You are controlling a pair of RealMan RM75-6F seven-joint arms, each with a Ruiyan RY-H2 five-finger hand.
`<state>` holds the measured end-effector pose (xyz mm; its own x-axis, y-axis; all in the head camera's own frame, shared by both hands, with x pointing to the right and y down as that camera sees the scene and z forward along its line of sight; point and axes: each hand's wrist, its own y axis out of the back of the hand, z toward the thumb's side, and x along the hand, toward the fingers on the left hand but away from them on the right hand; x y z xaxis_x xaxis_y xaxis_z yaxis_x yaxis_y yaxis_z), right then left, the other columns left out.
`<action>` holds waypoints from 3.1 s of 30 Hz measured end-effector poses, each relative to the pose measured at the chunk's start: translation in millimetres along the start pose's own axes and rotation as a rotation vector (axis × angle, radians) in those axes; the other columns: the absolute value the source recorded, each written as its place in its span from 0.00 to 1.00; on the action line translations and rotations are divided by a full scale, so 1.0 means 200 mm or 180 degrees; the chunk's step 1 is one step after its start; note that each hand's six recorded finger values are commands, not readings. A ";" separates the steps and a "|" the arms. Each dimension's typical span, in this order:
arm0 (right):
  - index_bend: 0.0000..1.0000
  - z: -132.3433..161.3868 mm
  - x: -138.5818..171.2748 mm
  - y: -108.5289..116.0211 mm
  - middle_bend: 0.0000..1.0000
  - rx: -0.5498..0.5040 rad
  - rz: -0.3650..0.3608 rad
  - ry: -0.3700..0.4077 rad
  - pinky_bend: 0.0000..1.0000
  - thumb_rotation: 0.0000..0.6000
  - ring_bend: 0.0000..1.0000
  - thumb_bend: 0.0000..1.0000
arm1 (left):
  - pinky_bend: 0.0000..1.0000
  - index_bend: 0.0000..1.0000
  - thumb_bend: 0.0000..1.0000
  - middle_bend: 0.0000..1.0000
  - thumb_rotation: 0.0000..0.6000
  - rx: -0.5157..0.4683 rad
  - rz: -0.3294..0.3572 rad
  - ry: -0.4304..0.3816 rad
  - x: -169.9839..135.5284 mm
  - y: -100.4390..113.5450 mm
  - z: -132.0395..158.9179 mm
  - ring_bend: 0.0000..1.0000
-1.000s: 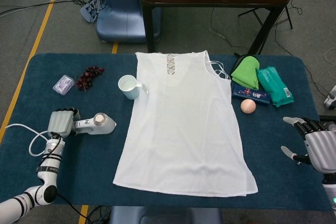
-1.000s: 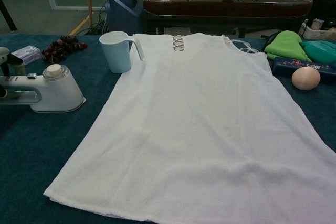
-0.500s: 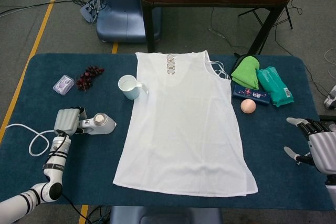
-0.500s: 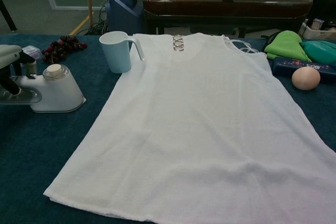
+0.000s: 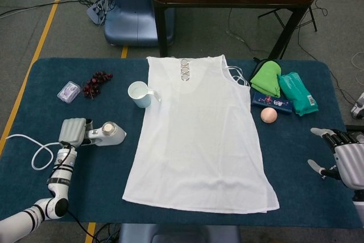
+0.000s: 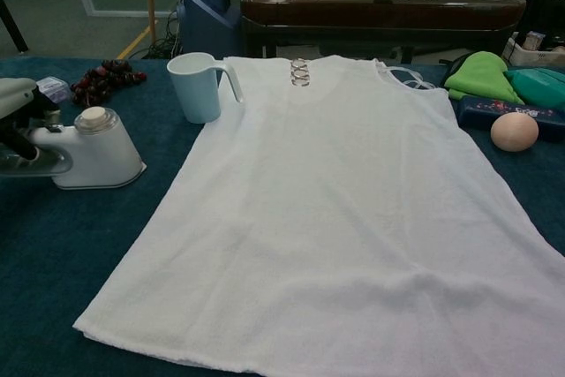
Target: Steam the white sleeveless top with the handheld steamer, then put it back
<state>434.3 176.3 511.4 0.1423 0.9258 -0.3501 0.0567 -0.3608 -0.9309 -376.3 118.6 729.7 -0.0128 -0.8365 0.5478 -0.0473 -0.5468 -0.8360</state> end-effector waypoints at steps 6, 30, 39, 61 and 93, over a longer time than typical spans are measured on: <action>0.25 0.00 0.01 0.01 0.32 0.0009 -0.0002 -0.0019 0.30 1.00 0.27 0.17 | 0.64 0.74 0.24 0.82 1.00 -0.0165 0.0033 -0.0033 0.02 -0.01 -0.02 0.71; 0.25 0.08 -0.01 -0.03 0.33 0.0004 0.0133 0.0099 0.30 1.00 0.27 0.17 | 0.76 0.77 0.24 0.86 1.00 -0.0769 -0.0030 -0.0488 -0.01 0.09 -0.02 0.74; 0.25 0.18 -0.04 -0.10 0.33 -0.0043 0.0356 0.0321 0.30 1.00 0.27 0.17 | 0.76 0.77 0.24 0.86 1.00 -0.0904 -0.0029 -0.0754 -0.10 0.16 0.08 0.74; 0.12 0.55 -0.01 -0.50 0.16 -0.0114 0.1368 0.1174 0.15 0.98 0.09 0.74 | 0.76 0.77 0.24 0.86 1.00 -0.0747 -0.0027 -0.1241 -0.24 0.19 0.56 0.74; 0.12 0.89 0.03 -0.90 0.16 -0.0181 0.1969 0.1762 0.15 0.98 0.09 0.74 | 0.76 0.77 0.24 0.86 1.00 -0.0898 -0.0432 -0.1153 0.00 -0.06 0.90 0.74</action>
<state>248.3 266.4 658.1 0.6287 0.3746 -0.6815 -0.1438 -0.8052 -0.5753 -196.3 119.6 734.4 0.3589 -0.7445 0.5629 -0.2945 -0.6626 -0.6886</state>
